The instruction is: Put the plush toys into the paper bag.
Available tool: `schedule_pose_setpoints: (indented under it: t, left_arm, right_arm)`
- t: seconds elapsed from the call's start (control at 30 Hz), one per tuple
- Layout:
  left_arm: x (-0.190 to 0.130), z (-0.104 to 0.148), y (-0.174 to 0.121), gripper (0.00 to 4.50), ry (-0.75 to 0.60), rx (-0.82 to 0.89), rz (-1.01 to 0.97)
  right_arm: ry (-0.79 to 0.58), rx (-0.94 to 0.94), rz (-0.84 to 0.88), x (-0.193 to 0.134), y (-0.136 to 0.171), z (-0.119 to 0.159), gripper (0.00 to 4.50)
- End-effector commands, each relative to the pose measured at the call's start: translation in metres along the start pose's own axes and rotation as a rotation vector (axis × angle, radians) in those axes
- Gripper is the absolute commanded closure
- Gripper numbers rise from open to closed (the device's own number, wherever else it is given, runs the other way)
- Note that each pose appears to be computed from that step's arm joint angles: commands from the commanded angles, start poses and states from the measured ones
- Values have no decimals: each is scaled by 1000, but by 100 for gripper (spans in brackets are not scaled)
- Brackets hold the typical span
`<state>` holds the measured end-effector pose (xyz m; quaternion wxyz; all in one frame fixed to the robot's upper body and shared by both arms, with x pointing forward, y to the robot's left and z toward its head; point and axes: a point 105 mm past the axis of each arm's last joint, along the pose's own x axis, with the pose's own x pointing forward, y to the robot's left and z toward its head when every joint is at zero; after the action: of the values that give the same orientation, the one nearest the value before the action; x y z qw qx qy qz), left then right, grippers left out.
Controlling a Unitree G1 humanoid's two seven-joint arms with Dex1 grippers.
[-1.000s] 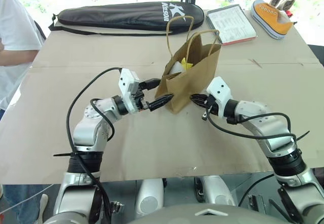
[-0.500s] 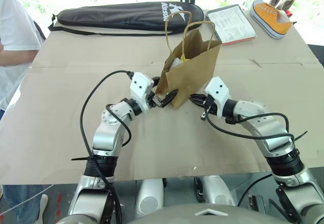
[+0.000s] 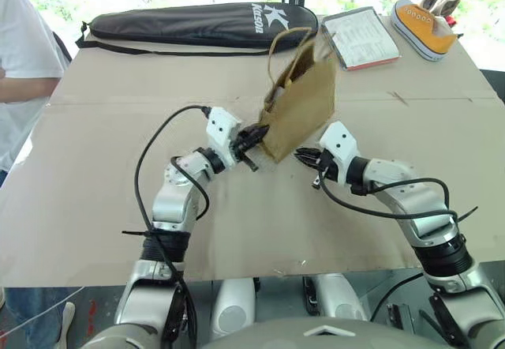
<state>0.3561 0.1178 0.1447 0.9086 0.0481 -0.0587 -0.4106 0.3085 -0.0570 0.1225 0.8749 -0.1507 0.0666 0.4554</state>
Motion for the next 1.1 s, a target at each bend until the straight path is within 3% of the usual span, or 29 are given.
schedule_pose_setpoints:
  t: [0.03, 0.27, 0.3, 0.37, 0.6, 0.63, 0.67, 0.73, 0.87, 1.1]
  left_arm:
    - [0, 27, 1, 440, -105, 40, -128]
    - [-5, 42, 2, 440, -109, 16, -484]
    - [-5, 42, 7, 450, -87, 33, -515]
    - [-7, 42, 13, 450, -54, 58, -606]
    - [4, 29, 23, 450, 79, 222, -645]
    - [4, 23, 22, 450, 109, 236, -656]
    - [4, 21, 22, 378, 115, 254, -658]
    - [2, 17, 22, 312, 110, 236, -649]
    - [-6, 16, 27, 130, 100, 192, -617]
    - [-60, 15, 36, 130, 93, 39, -436]
  right_arm:
    - [-61, -45, -32, -15, -3, 13, 450]
    - [-159, -69, -20, -73, 4, 30, 450]
    - [-168, -74, -25, -84, 4, 33, 396]
    - [-135, -96, -22, -110, 9, 31, 338]
    - [-46, -134, -142, -153, 5, 26, 6]
    - [-25, -145, -166, -156, 3, 24, 6]
    - [-15, -155, -183, -156, 2, 23, 0]
    - [-23, -154, -185, -152, 3, 24, 0]
    - [-33, -146, -171, -149, 3, 24, 0]
    - [-27, -147, -186, -162, -6, 21, 0]
